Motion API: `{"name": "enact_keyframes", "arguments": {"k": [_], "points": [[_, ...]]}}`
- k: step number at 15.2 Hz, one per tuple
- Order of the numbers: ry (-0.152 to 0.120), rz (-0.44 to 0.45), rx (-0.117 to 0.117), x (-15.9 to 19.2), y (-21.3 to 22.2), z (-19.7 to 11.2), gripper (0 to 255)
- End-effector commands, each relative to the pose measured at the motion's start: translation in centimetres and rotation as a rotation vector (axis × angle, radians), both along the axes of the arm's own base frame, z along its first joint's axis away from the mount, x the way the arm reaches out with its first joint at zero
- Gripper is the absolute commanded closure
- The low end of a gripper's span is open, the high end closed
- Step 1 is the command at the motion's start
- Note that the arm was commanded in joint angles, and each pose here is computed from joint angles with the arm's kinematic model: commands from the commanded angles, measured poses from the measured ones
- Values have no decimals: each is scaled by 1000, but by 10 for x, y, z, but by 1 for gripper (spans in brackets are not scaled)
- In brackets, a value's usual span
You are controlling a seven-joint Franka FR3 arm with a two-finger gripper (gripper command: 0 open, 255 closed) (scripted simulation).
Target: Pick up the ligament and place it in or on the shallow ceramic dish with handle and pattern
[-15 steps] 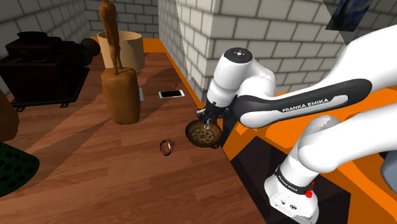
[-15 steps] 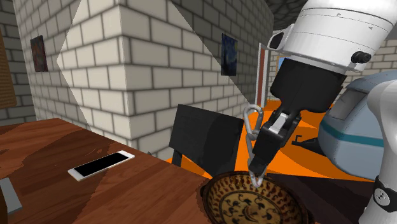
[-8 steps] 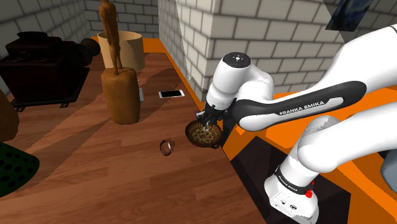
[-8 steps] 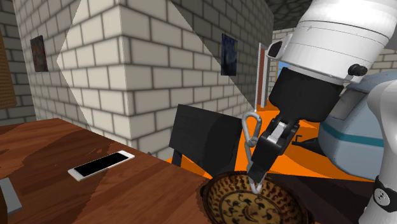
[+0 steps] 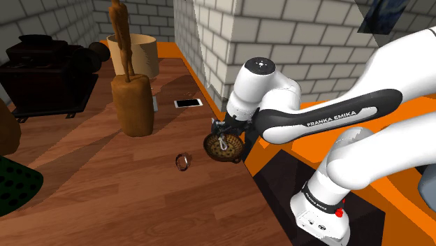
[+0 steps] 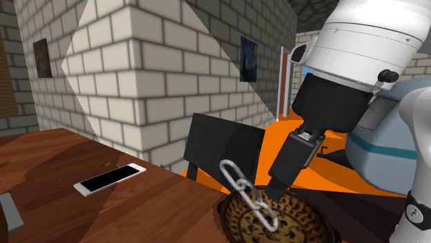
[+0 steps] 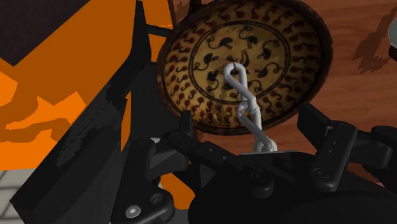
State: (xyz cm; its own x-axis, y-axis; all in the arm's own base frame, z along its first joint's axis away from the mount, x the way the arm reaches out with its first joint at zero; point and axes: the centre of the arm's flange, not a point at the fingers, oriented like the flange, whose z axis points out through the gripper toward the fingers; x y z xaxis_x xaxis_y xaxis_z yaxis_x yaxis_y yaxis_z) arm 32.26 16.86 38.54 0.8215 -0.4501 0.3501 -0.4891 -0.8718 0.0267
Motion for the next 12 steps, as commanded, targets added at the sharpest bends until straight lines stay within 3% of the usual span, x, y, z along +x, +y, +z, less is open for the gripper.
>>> {"name": "enact_keyframes", "arguments": {"k": [1, 4, 12], "points": [[0, 0, 0, -4, 3, 12, 0], [0, 0, 0, -15, 10, 47, 0], [0, 0, 0, -15, 10, 47, 0]]}}
